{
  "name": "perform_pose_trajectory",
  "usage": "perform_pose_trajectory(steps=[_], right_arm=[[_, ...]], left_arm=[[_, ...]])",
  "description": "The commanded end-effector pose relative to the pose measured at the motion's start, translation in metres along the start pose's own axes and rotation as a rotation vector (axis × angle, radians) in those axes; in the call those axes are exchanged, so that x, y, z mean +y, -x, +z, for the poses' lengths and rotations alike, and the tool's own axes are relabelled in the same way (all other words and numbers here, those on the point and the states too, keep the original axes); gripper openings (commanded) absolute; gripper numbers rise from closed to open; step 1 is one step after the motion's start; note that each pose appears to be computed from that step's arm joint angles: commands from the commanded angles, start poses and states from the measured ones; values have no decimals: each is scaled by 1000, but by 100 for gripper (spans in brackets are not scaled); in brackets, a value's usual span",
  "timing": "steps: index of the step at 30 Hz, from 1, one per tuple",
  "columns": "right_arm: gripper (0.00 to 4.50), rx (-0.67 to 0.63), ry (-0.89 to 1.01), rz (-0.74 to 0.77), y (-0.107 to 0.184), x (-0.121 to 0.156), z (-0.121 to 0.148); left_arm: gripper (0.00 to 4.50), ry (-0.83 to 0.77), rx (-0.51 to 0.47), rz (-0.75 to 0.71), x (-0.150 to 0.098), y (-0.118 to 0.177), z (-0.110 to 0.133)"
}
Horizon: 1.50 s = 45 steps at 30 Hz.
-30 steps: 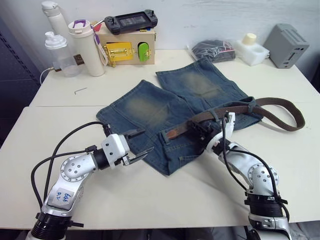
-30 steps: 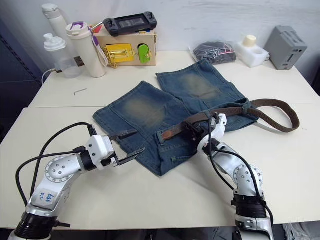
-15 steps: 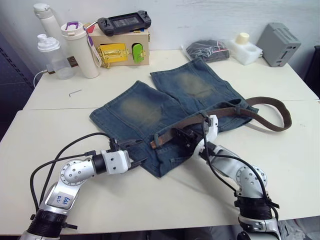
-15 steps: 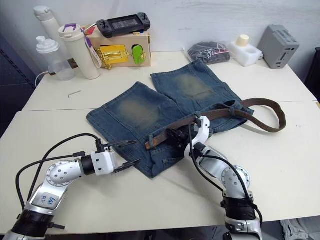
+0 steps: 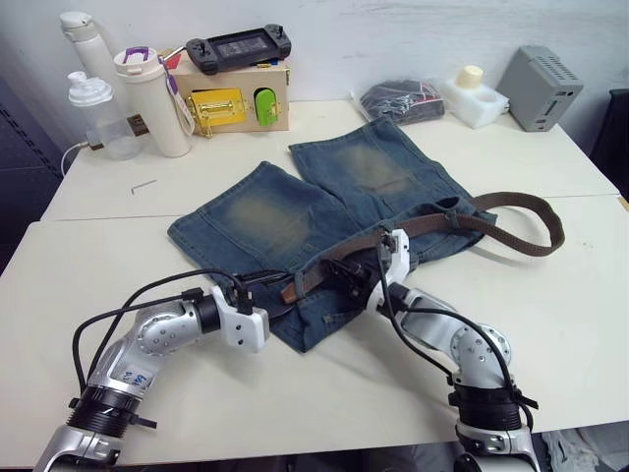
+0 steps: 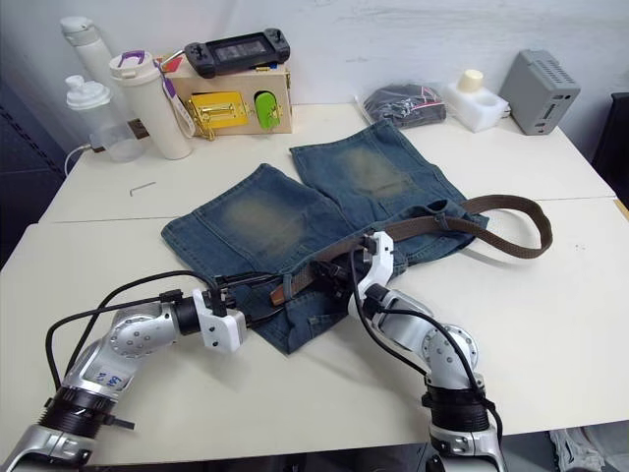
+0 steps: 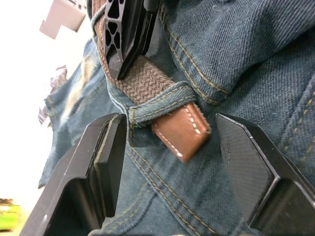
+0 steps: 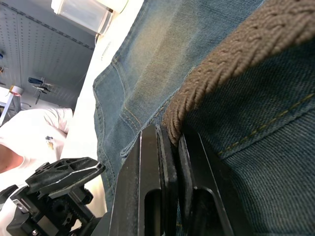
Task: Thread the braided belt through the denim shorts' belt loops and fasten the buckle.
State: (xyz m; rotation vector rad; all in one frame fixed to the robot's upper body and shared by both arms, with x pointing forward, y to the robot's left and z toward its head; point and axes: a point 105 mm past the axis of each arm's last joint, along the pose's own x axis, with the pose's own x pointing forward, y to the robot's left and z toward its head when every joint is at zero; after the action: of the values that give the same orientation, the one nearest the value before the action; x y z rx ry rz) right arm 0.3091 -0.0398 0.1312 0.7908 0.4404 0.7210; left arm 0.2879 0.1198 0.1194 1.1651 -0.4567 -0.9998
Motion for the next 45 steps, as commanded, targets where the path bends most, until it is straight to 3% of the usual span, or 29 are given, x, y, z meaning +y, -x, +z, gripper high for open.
perform_pose_trajectory(steps=[1, 3, 5, 11, 25, 29, 35, 42, 45], right_arm=[[0, 119, -39, 71, -7, 13, -31], [0, 118, -42, 75, -7, 14, -31], [0, 116, -46, 76, -7, 14, -31], [0, 109, -56, 72, -7, 13, -29], [0, 63, -107, 31, -6, 4, -16], [151, -1, -128, 77, 8, 12, 8], [440, 0, -68, 72, 21, 12, 23], [446, 17, -149, 51, 2, 11, 9], [317, 26, -172, 70, -1, 18, 4]], left_arm=[[319, -27, 24, -11, -4, -1, -6], [319, -25, 26, -18, -7, -2, -8], [264, -22, 27, -25, -10, -1, -8], [6, -23, 30, -40, -15, 0, -8], [1, -30, 44, -78, -20, 6, -5], [0, -33, 62, -87, -21, 8, -7], [0, -7, 63, -84, -23, 8, -7], [0, -14, 66, -93, -26, 10, -7], [0, -15, 68, -91, -25, 11, -7]])
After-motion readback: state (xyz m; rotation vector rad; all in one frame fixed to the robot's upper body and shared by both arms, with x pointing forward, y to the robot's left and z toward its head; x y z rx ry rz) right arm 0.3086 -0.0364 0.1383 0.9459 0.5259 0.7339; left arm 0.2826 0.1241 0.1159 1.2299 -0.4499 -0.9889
